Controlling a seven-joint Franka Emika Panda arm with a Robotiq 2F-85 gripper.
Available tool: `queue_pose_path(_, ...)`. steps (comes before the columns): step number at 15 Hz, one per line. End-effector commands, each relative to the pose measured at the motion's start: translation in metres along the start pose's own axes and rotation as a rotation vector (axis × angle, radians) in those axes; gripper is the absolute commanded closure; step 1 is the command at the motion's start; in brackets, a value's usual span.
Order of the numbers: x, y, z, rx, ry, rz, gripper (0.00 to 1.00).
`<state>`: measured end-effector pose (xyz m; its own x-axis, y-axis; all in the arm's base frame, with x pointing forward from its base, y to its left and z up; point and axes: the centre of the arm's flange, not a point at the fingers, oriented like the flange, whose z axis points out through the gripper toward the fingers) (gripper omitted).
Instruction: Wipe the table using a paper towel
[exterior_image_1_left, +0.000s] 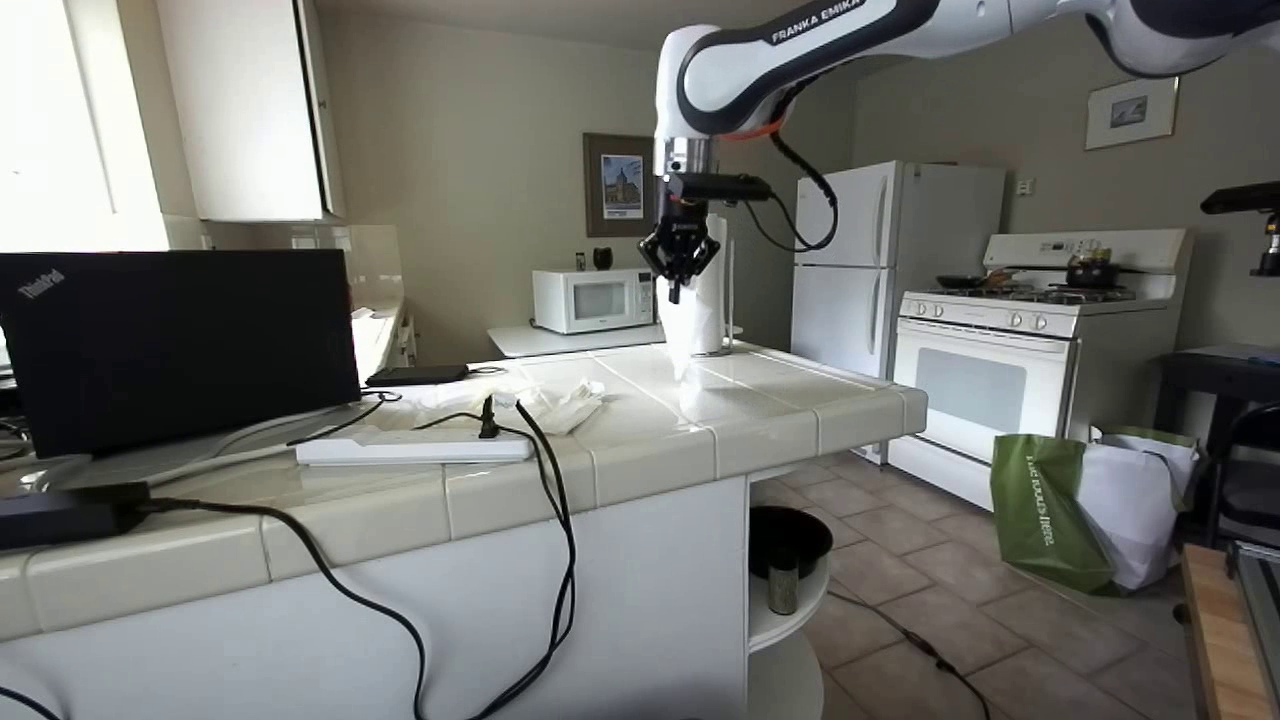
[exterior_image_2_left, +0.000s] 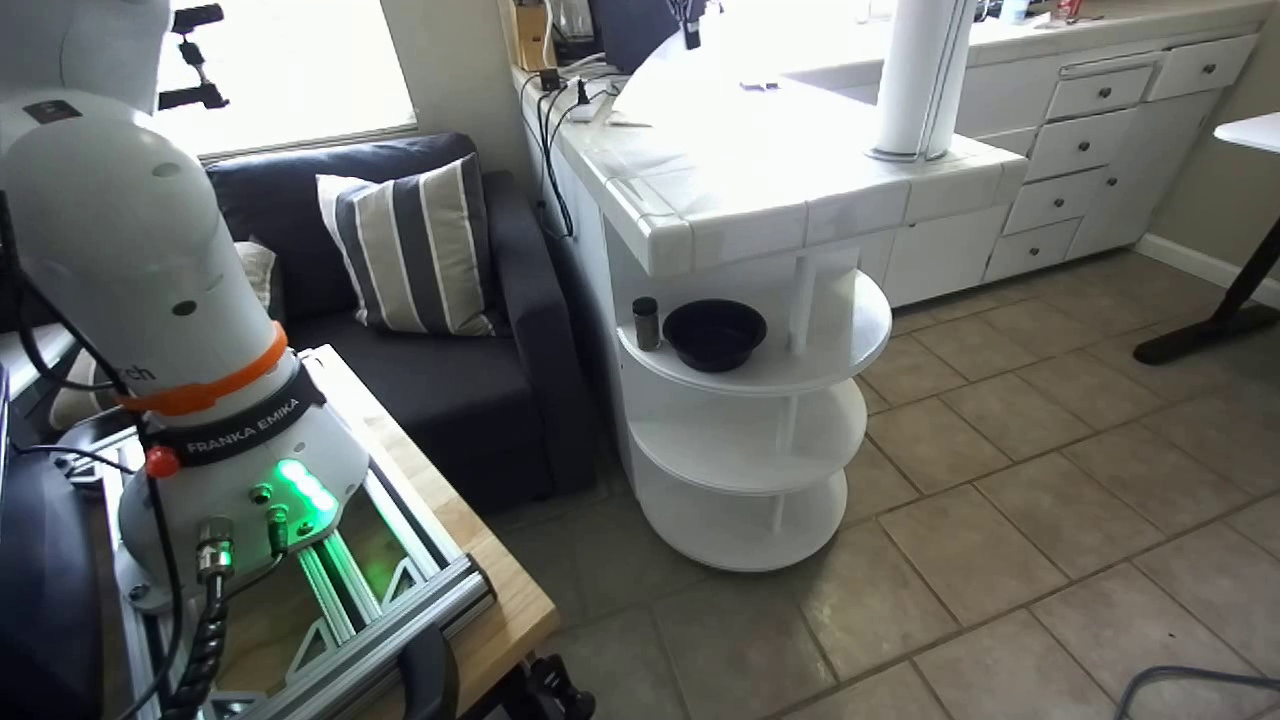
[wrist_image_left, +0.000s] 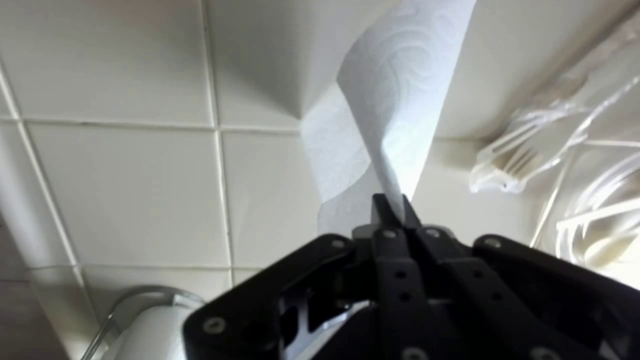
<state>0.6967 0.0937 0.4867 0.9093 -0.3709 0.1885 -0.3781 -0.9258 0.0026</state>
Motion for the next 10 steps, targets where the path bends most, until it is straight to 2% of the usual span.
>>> queue_pose_path(1, 0.001, 0.046, -0.017, 0.006, 0.096, 0.139, 1.0)
queue_pose_path(4, 0.019, 0.085, -0.011, 0.019, 0.168, 0.297, 1.0)
queue_pose_path(6, 0.029, 0.106, 0.006, 0.013, 0.186, 0.381, 1.0)
queue_pose_path(10, 0.036, 0.143, 0.06, -0.062, 0.08, 0.519, 1.0)
